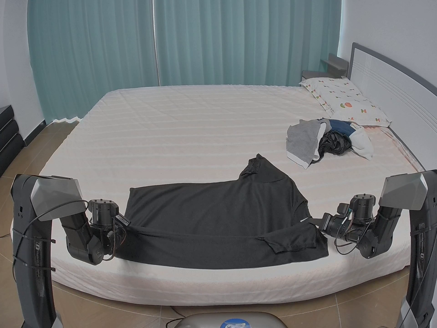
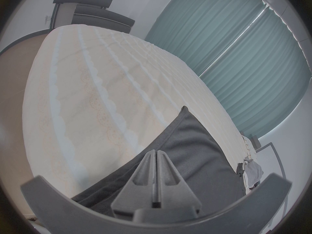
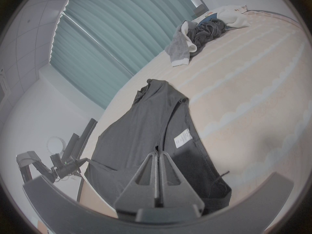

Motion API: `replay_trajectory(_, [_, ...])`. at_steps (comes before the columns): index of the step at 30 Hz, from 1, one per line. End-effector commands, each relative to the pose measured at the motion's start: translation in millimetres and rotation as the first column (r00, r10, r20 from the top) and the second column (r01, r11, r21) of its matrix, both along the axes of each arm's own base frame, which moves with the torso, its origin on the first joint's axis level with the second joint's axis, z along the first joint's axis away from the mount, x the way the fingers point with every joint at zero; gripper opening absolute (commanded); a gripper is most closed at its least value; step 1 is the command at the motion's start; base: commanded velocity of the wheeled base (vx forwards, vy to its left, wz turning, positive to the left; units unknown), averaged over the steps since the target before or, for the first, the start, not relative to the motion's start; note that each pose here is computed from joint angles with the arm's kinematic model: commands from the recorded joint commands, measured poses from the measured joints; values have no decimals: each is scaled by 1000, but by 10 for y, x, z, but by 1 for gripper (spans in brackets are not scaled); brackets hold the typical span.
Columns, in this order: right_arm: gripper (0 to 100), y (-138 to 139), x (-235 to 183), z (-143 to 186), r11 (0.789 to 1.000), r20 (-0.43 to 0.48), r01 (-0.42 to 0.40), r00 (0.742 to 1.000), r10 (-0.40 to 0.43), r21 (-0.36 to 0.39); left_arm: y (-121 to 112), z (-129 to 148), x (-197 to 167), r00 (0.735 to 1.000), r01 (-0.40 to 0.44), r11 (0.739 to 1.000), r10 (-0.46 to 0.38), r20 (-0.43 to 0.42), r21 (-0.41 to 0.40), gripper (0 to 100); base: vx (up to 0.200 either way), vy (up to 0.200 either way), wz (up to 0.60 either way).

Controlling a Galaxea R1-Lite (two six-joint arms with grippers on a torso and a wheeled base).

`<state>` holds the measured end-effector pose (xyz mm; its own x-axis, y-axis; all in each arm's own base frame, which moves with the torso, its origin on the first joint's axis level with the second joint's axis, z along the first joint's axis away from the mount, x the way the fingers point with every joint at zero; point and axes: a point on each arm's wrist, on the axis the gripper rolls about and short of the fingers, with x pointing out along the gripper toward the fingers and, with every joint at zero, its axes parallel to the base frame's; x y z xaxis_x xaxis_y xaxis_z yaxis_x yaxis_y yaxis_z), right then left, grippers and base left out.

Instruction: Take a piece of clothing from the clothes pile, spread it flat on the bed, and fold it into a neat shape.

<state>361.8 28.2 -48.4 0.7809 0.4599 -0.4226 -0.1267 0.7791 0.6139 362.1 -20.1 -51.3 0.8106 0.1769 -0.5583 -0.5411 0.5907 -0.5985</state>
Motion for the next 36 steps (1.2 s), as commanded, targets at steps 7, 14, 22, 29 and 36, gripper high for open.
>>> replay_trajectory(7, [0,-12,27,59,999,42,30,999,-30,21,55,-23,-3,1000,-18,1000,18,-7,3,0,0,0,0])
replay_trajectory(14, [0,21,38,-19,1000,28,24,999,-24,15,49,-55,2,1000,-4,1000,5,-17,20,0,0,0,0])
replay_trajectory(22, [0,37,80,-108,999,15,33,999,-33,7,40,-86,37,1000,-14,999,15,-13,39,0,0,0,0])
replay_trajectory(29, [100,49,81,-116,1000,16,31,999,-31,6,40,-95,39,1000,-14,999,15,-14,39,100,0,0,0])
replay_trajectory(36, [100,25,75,-83,999,25,39,999,-39,8,51,-77,33,1000,-16,999,17,-11,38,100,0,0,0])
